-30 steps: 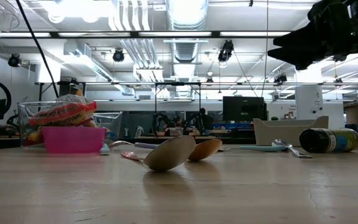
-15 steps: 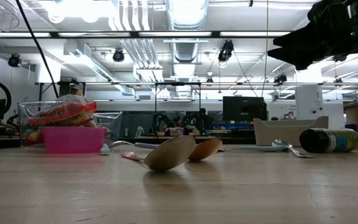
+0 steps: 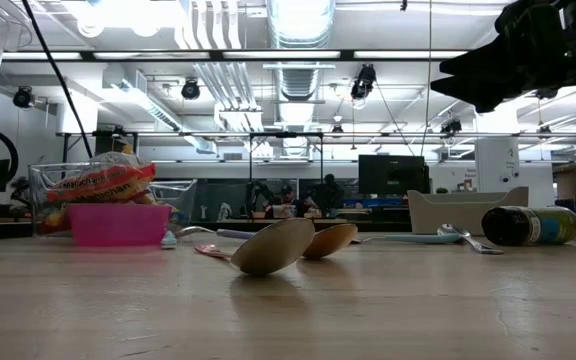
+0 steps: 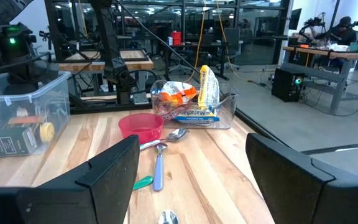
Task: Pick & Place Food Item
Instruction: Put the red seasoning can into the white bin
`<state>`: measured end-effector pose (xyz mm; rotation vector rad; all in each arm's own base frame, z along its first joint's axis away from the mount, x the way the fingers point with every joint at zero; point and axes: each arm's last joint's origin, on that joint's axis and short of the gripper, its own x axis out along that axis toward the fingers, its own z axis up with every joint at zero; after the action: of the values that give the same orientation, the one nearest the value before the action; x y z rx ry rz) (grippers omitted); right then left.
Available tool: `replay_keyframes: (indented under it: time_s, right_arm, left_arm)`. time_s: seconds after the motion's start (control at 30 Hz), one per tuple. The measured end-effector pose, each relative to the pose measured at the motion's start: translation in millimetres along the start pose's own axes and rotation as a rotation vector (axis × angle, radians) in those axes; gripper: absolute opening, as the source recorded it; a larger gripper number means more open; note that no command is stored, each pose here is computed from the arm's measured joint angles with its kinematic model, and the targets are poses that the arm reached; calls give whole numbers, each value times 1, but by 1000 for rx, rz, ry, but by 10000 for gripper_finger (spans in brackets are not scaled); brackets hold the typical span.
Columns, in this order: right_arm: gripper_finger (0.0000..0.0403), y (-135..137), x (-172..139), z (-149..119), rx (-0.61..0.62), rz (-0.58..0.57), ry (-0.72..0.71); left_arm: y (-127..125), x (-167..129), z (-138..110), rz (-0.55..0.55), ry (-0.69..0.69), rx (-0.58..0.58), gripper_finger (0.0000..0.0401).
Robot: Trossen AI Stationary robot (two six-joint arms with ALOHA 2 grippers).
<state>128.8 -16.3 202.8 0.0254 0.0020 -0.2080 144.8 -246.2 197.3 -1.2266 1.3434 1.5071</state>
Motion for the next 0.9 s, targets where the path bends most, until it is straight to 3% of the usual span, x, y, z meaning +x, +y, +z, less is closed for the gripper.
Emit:
replay_keyframes:
  time_s: [0.27, 0.4, 0.63, 0.8, 0.9]
  right_arm:
    - [290, 0, 0, 0, 0, 0, 0]
    - [290, 0, 0, 0, 0, 0, 0]
    - [290, 0, 0, 0, 0, 0, 0]
    - [290, 0, 0, 0, 0, 0, 0]
    - [290, 0, 0, 0, 0, 0, 0]
  left_arm:
    - [15, -35, 12, -51, 137, 38, 346]
    - [24, -56, 22, -136, 218, 59, 346]
    - [33, -85, 45, -432, 228, 123, 346]
    - [33, -95, 59, -665, 101, 163, 346]
    - [28, -99, 66, -751, 3, 212, 346]
